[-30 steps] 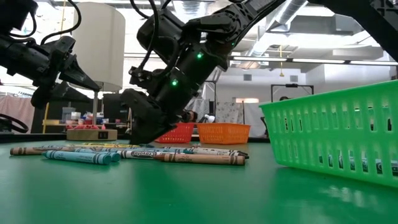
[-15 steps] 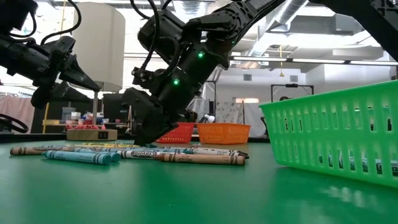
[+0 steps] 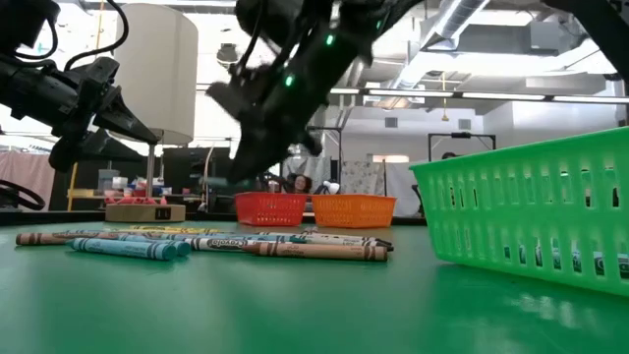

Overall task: Sort crayons
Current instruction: Put the green crayon into the green bin

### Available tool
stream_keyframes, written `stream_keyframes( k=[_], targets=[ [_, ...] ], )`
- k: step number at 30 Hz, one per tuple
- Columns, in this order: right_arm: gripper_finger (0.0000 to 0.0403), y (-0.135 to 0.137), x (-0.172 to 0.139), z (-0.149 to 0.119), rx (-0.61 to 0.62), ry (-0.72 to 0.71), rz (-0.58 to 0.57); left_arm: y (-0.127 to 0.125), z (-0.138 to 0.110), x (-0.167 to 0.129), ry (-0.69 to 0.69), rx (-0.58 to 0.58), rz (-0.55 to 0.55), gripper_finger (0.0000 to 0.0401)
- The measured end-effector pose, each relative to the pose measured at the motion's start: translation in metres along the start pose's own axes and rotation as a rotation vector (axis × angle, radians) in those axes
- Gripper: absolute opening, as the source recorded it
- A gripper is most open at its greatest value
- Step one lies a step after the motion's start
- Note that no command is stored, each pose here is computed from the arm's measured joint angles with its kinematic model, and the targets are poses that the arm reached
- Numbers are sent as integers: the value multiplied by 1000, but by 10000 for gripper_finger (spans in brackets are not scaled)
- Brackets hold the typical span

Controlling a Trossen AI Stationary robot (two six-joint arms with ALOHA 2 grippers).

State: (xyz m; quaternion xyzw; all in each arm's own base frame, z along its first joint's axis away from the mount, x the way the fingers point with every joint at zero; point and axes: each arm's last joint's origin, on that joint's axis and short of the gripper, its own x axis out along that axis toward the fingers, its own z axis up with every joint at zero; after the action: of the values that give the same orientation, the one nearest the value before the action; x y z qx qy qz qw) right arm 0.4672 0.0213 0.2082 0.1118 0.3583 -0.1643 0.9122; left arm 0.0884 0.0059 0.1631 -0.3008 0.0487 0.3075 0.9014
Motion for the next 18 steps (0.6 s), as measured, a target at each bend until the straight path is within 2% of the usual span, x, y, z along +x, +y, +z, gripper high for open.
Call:
stream_keyframes(
  k=[7, 15, 18],
  targets=[
    [2, 14, -59, 2, 107, 83, 5, 0, 0, 0, 12, 0, -12, 215],
    [2, 57, -127, -43, 244, 308, -52, -1, -1, 0, 44, -22, -43, 215],
    [2, 74, -143, -64, 310, 371, -95, -1, -1, 0, 45, -25, -44, 215]
  ],
)
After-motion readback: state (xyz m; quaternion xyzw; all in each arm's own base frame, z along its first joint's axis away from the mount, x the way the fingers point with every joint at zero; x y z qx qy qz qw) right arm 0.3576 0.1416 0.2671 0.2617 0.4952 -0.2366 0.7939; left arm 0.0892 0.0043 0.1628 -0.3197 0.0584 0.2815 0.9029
